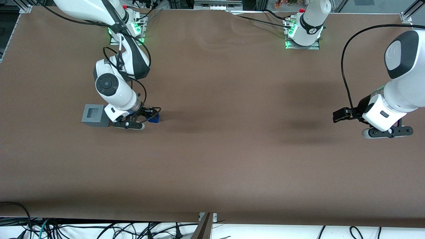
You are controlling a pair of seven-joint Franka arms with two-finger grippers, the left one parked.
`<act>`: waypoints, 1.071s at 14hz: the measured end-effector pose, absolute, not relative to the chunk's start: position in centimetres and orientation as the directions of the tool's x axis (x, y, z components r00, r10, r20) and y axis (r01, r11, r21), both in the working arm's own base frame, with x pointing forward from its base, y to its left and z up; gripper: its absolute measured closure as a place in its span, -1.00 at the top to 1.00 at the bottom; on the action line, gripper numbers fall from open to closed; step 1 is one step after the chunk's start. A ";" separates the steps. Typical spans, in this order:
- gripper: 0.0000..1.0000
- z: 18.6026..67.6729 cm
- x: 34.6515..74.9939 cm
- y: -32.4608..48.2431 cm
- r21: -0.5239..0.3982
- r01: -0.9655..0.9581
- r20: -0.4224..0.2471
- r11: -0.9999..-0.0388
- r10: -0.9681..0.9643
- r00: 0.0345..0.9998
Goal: Insert blue part into gray base with right arm
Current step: 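Lower the right gripper onto the blue block and close on it, then lift the blue block and carry it over the gray base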
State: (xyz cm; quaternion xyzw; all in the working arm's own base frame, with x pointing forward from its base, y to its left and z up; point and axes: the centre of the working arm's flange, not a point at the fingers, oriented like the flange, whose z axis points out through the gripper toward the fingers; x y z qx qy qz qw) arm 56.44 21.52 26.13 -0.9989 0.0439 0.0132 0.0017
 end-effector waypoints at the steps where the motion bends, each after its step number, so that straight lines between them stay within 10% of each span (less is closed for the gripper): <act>1: 0.98 25.5 56.3 21.8 -0.001 -0.083 -0.030 -0.997 -0.083 0.996; 9: 0.89 21.6 54.6 22.2 0.004 -0.073 -0.040 -0.997 -0.073 0.997; 12: 0.12 20.8 54.2 22.1 0.010 -0.073 -0.052 -0.997 -0.073 0.996; 15: 0.00 20.8 54.2 22.1 0.009 -0.073 -0.051 -0.997 -0.073 0.996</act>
